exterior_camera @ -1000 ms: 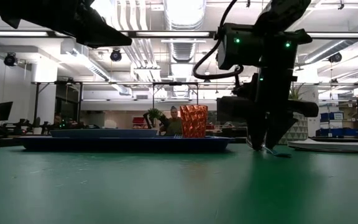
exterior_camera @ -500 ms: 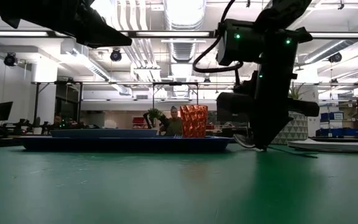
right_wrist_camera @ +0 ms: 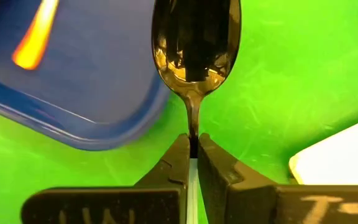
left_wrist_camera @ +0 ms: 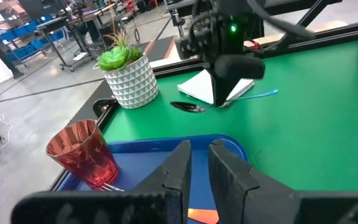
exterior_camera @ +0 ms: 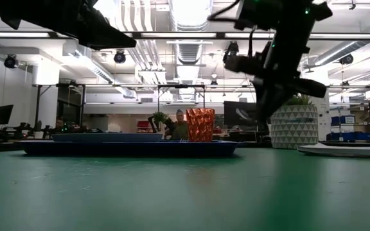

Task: Pick and place plate/cup/fork/spoon on tray
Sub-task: Put the blue spoon on the blue tray to the right of the orange fork, then adjust the orange fork on the blue tray

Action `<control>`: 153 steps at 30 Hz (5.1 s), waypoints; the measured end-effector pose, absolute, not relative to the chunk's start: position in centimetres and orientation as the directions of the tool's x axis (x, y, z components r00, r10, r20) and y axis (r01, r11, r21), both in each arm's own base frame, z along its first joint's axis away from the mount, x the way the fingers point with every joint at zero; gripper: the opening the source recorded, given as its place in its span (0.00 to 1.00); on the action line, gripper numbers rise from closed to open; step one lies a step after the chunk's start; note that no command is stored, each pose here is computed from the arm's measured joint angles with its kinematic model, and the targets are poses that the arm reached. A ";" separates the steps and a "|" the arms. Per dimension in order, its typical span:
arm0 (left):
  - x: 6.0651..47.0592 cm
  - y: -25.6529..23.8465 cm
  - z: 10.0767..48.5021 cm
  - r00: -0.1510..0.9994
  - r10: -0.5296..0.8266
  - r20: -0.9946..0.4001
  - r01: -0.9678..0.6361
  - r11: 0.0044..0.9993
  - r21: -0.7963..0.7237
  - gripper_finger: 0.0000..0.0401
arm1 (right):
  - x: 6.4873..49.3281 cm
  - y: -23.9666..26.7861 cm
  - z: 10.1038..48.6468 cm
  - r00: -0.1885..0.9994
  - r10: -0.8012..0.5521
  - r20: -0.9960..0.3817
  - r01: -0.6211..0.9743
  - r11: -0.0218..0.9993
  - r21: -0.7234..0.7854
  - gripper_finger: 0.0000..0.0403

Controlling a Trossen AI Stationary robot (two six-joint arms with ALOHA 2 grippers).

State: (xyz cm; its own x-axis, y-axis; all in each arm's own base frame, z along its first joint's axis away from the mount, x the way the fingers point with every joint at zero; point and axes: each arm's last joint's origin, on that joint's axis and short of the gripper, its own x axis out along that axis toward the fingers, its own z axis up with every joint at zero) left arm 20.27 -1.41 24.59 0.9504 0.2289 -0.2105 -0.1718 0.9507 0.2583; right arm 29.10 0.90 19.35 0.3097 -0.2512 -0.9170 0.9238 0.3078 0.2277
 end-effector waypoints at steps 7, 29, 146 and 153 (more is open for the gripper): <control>20.3 -1.4 24.6 0.951 0.229 -0.210 -0.172 0.951 0.258 0.09 | 30.2 0.0 20.9 0.465 -0.271 -0.843 0.878 0.267 0.398 0.02; 20.2 -1.4 24.5 0.948 0.231 -0.217 -0.172 0.950 0.261 0.09 | 40.6 -6.2 18.5 0.479 -0.304 -0.823 0.865 0.321 0.385 0.02; 19.7 -5.7 25.7 0.986 0.017 0.163 0.038 0.945 -0.325 0.09 | 44.3 -2.5 13.9 0.557 -0.180 -0.811 0.117 0.984 -0.138 0.02; 19.7 -5.7 25.9 0.985 0.007 0.174 0.050 0.946 -0.322 0.09 | 44.2 -2.6 14.0 0.554 -0.184 -0.812 0.097 0.983 -0.156 0.02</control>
